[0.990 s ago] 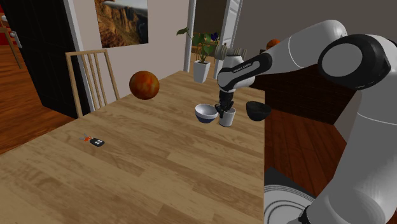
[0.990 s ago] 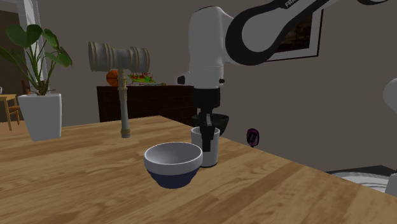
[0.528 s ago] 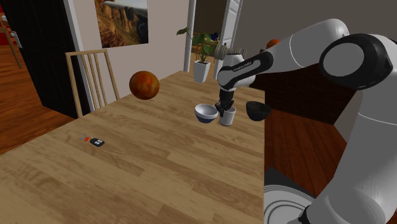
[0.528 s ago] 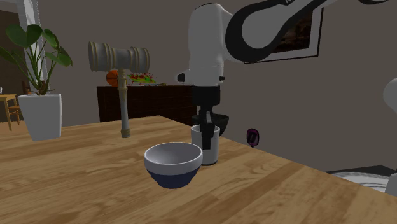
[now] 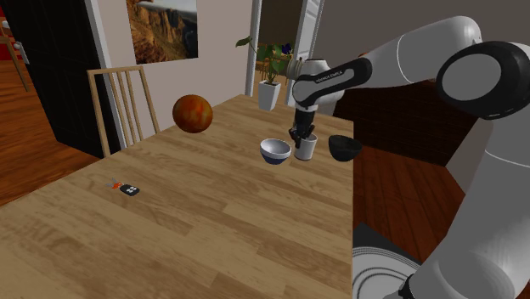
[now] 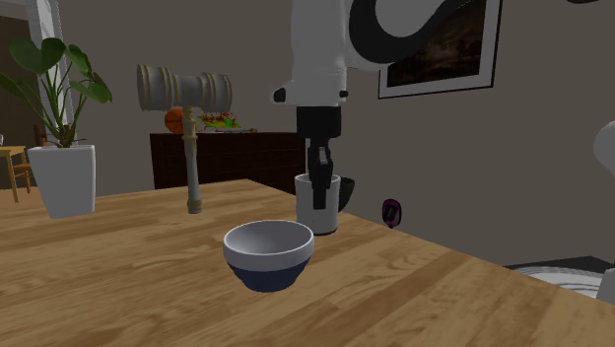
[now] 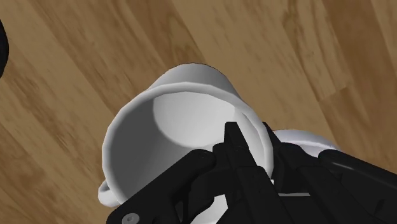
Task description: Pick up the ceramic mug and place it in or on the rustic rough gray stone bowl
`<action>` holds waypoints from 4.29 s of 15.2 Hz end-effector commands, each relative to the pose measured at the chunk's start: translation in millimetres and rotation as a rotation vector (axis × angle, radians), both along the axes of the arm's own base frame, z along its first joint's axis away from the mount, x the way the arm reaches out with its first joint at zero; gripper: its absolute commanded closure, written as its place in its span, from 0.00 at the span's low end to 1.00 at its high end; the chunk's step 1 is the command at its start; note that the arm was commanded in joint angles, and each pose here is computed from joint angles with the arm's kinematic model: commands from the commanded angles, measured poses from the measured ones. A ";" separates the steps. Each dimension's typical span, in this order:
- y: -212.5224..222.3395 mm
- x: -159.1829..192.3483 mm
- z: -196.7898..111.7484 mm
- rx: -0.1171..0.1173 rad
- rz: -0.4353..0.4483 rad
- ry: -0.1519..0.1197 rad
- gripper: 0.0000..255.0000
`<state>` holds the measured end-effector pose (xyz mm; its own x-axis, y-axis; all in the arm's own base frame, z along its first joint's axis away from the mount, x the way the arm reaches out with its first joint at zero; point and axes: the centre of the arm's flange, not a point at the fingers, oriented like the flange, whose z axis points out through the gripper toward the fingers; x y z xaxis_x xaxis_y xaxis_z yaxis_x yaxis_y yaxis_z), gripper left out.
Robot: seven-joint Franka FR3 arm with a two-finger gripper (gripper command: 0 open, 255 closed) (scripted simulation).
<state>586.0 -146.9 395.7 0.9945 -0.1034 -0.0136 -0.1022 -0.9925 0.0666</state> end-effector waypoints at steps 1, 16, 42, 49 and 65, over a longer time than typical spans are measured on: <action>0.5 -0.9 10.1 0.000 0.000 0.000 1.00; 0.5 -1.0 89.3 0.000 0.000 0.000 1.00; -238.9 -72.3 146.0 0.000 0.000 0.000 1.00; -245.4 -74.2 114.9 0.000 0.000 0.000 1.00; -245.4 -74.2 53.5 0.000 0.000 0.000 1.00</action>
<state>511.8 -392.2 449.2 0.9945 -0.1035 -0.0143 -0.1023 -0.9925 0.0663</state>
